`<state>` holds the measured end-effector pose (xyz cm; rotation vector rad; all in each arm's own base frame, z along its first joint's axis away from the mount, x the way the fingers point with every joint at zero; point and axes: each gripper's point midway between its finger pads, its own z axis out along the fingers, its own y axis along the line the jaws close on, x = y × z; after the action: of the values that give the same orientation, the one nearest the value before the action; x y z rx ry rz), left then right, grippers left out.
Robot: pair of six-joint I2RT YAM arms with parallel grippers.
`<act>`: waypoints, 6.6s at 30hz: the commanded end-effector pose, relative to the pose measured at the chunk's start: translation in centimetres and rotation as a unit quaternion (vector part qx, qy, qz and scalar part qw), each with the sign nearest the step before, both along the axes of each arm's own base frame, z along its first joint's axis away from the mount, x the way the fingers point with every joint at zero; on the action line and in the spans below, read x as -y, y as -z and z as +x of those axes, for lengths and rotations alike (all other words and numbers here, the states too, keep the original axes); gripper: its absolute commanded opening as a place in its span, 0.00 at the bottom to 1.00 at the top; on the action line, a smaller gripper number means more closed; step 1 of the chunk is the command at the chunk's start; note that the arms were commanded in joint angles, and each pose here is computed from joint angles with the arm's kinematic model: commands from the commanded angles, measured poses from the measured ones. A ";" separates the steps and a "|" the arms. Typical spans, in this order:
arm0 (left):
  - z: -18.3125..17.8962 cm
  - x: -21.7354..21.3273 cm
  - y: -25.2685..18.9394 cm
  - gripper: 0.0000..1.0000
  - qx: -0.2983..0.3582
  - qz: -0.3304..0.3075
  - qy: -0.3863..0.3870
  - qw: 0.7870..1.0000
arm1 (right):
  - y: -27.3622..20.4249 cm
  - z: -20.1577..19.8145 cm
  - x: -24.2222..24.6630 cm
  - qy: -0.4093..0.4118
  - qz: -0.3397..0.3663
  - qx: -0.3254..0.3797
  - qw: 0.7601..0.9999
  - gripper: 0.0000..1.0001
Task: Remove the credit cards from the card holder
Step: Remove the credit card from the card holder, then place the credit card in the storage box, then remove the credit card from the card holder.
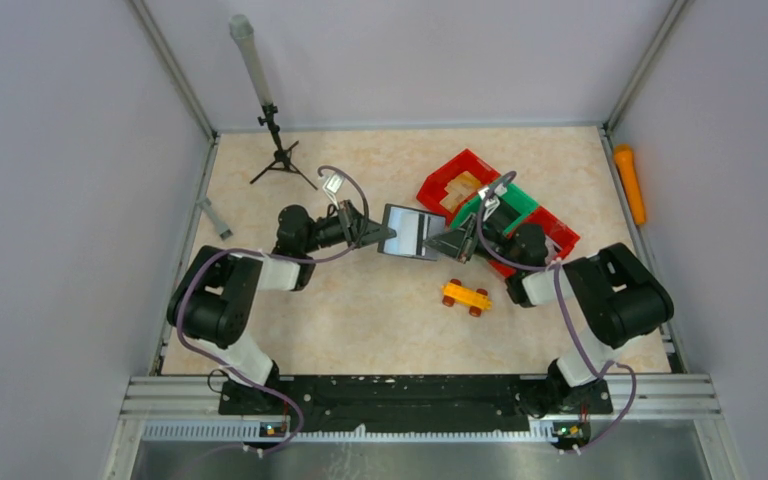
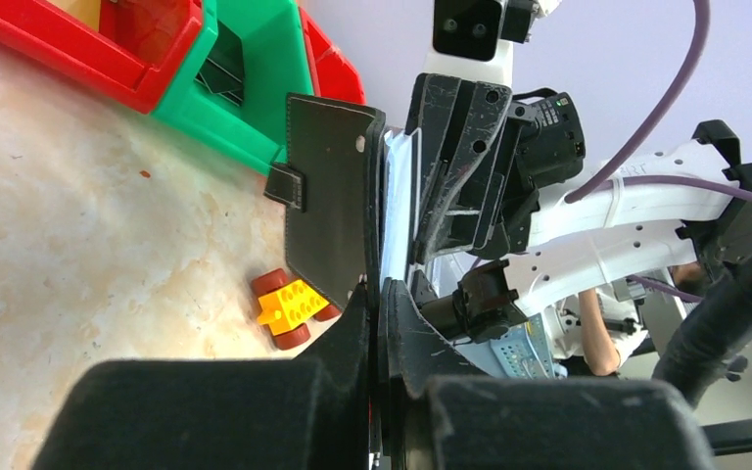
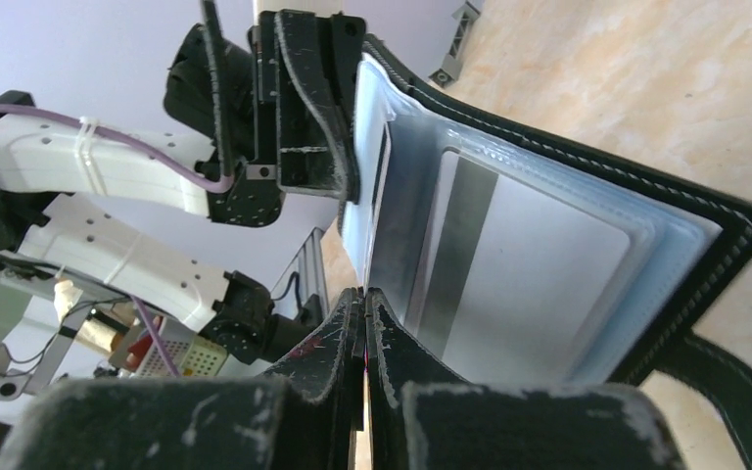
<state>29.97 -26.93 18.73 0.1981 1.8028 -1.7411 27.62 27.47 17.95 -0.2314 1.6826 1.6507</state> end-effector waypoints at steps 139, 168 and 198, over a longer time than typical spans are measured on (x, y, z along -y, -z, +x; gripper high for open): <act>-1.3 -1.1 -3.6 0.00 0.086 0.006 -0.043 0.995 | -5.1 6.5 4.7 0.277 -0.257 0.084 0.922 0.96; 3.8 -3.0 7.6 0.00 -0.072 0.229 -0.138 0.961 | 5.1 6.4 5.3 0.268 -0.261 0.040 0.927 0.81; 4.9 -6.1 13.8 0.00 -0.168 0.377 -0.167 0.895 | 12.4 7.2 -0.2 0.175 -0.339 -0.039 0.923 0.54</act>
<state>34.27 -21.37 4.82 -0.1043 2.5166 -0.8611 33.75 25.78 4.90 -0.1710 2.1895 0.7563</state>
